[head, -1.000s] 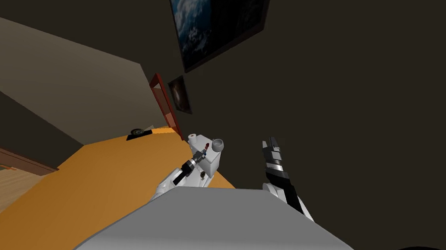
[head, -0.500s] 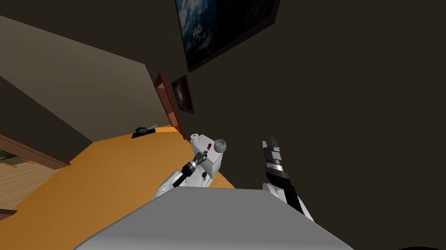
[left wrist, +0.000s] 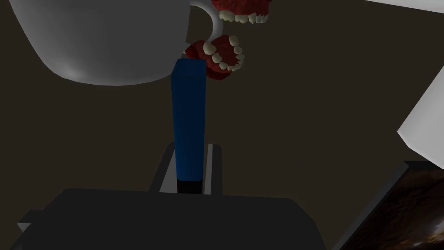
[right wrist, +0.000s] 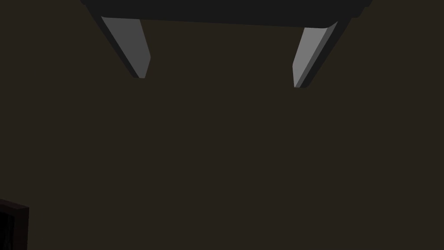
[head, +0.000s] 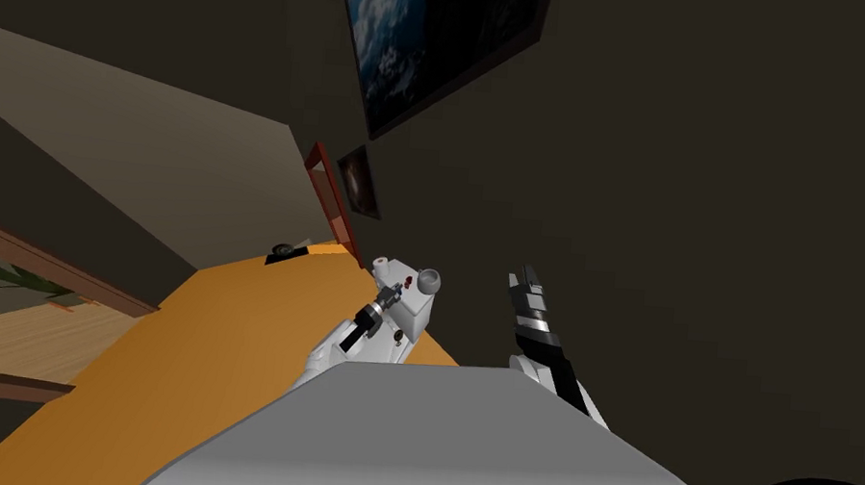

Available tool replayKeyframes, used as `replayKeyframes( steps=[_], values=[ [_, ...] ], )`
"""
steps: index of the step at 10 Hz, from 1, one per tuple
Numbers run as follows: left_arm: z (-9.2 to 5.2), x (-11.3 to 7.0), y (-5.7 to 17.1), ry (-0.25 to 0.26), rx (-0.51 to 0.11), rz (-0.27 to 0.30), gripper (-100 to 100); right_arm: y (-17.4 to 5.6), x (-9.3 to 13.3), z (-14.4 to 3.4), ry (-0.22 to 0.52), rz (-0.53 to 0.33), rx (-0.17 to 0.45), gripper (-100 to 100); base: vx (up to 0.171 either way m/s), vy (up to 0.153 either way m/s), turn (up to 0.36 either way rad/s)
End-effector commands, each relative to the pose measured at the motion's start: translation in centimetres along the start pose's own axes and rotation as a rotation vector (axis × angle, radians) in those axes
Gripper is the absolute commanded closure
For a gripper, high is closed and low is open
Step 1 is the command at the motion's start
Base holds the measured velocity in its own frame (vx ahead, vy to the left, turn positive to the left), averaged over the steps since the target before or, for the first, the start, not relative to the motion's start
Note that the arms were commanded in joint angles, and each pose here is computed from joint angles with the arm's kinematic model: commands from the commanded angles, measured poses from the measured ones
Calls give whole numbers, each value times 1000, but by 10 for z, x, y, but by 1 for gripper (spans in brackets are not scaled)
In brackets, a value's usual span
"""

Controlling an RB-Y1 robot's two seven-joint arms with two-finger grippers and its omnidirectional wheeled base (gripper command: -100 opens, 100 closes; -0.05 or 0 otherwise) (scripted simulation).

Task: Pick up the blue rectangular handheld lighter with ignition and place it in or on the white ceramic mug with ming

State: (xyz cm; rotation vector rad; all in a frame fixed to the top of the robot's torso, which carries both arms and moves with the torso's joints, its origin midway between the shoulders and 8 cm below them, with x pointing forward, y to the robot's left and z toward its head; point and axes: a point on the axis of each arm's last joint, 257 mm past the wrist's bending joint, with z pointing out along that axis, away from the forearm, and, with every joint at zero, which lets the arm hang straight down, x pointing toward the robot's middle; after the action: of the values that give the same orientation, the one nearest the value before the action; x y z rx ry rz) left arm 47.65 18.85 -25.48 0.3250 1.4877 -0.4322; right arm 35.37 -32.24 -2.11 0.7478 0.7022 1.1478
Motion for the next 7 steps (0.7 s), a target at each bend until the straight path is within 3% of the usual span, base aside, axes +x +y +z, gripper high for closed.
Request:
replayKeyframes(
  steps=[1,4,7],
  values=[
    [9,-11,5,-11,-12,0,100,0,0,0,0,0,0,0,-26,-9,36],
    [26,-43,18,-41,-38,4,100,0,0,0,0,0,0,0,-33,-20,22],
    [35,-61,26,-57,-53,6,100,0,0,0,0,0,0,0,-25,-19,3]
  ],
)
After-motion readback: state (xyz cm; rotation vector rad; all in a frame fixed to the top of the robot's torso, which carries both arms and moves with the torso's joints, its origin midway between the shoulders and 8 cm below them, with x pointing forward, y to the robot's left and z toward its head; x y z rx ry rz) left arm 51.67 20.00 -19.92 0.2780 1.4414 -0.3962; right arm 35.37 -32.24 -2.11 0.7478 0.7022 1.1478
